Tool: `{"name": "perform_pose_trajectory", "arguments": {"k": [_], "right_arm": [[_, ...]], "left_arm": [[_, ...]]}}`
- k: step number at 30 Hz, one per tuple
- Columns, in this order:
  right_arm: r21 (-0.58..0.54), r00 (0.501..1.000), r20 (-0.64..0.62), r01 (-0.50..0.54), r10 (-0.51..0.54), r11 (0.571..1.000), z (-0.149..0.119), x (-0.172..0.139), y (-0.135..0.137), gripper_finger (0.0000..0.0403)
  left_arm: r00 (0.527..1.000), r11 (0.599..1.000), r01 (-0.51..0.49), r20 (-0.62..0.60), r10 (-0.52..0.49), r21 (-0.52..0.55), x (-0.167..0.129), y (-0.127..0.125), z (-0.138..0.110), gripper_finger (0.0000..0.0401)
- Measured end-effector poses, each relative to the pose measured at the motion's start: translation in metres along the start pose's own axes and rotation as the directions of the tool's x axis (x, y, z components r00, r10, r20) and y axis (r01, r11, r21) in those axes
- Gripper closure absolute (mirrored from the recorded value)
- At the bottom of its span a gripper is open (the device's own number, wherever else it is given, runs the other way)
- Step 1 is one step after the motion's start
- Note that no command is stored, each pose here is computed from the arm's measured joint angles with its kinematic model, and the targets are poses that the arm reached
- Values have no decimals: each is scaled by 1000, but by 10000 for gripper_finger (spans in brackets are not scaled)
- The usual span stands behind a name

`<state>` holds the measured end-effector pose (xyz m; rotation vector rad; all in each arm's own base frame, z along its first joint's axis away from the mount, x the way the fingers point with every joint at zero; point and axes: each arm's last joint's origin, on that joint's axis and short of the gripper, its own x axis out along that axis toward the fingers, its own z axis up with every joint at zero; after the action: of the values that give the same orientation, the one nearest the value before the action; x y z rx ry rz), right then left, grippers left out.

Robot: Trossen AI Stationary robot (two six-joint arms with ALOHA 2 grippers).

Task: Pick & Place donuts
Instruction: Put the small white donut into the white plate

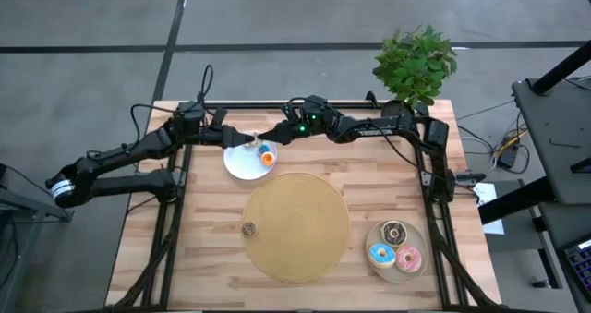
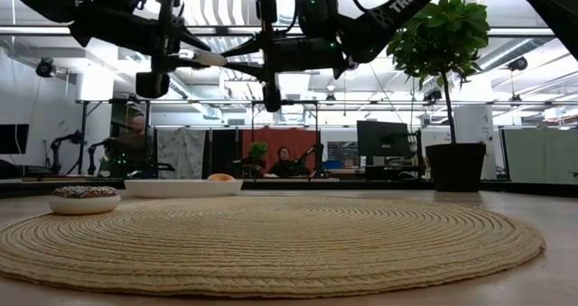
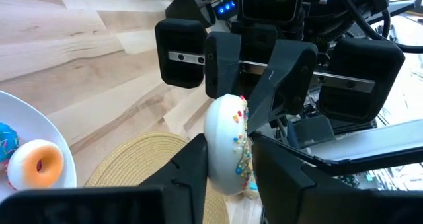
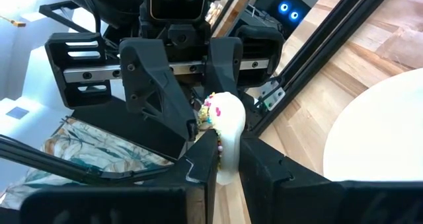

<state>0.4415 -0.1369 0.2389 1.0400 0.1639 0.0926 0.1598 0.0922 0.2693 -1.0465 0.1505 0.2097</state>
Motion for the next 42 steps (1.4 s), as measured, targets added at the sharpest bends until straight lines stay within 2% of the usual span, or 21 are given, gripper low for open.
{"name": "perform_pose_trajectory", "arguments": {"k": [12, 22, 28, 32, 37, 42], "right_arm": [[-11, 1000, 10, 7, -6, 1000, 0, 0, 0, 351], [-42, 998, 48, -28, 30, 999, 11, -9, 15, 267], [-68, 997, 56, -50, 54, 996, 16, -15, 26, 238], [-85, 995, 42, -86, 90, 993, 19, -20, 37, 234], [-107, 989, 22, -140, 143, 984, 24, -29, 54, 241], [-138, 983, 31, -176, 182, 975, 28, -39, 73, 250]], "left_arm": [[1000, 1000, 1, -1, -1, 10, 0, 0, 0, 321], [1000, 1000, 4, 1, -4, 13, 0, 0, 1, 321], [1000, 1000, -3, 8, 3, 15, 0, 0, 1, 321], [1000, 1000, -19, 12, 19, 23, -1, 2, 1, 321], [993, 993, -116, -1, 116, 8, -2, 13, -4, 321], [988, 988, -150, -23, 150, -24, 0, 26, -12, 321]]}}
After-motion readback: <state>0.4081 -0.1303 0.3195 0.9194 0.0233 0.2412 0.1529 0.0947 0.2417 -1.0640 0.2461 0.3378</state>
